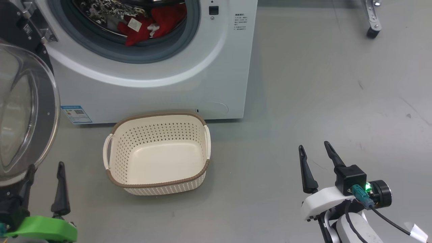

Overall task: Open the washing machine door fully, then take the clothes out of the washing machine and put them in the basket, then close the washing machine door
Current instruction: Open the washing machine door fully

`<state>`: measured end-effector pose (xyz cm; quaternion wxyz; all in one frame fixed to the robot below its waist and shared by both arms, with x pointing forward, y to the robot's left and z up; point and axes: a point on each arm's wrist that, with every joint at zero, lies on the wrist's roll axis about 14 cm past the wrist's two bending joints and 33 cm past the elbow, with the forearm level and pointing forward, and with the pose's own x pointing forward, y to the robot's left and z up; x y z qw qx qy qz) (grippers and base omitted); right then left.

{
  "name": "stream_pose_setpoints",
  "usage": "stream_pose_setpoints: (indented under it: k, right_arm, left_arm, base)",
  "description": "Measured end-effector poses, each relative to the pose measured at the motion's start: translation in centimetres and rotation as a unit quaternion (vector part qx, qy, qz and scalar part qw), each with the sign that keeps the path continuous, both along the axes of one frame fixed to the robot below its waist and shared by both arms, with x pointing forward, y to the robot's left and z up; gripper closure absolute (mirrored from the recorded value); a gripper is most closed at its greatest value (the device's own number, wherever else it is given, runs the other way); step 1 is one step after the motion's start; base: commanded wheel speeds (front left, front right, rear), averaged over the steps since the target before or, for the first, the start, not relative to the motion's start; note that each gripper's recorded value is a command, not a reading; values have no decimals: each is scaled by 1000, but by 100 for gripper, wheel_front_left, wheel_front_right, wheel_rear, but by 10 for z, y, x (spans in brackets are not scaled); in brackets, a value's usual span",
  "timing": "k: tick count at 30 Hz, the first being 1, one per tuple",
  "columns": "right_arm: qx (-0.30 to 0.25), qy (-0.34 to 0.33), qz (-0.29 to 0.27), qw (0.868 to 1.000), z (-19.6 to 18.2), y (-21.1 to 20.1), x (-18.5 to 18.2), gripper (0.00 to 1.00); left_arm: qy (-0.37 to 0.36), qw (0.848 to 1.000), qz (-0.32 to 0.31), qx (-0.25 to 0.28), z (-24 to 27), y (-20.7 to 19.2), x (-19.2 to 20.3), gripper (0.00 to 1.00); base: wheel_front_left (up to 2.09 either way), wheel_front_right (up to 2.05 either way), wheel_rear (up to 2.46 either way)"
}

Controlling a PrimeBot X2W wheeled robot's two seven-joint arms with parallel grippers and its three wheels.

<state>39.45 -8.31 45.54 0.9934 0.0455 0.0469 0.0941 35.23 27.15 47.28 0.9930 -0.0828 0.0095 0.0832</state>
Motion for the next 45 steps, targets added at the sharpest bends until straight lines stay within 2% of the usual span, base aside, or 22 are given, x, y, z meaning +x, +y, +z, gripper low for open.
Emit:
stream_pose_setpoints:
  k: [9,19,28,45]
  right_arm:
    - [5,-30,-25,999,21,-16,-5,0]
    - [6,-37,-53,998,26,-35,-20,0]
    - [6,-37,-48,998,26,-32,-30,0]
    - [6,-32,-43,999,23,-31,-33,0]
  left_arm:
    - [20,999,-24,-10,-15,-22,-5,0]
    - [-5,999,-35,-2,1,-32,-4,0]
    - [4,1000,-24,-3,-6,-29,-24,0]
    - [-4,1000,-19,-1,-1,-28,-27,0]
  base:
    - [0,0,0]
    - [0,0,0]
    - [0,0,0]
    - [0,0,0]
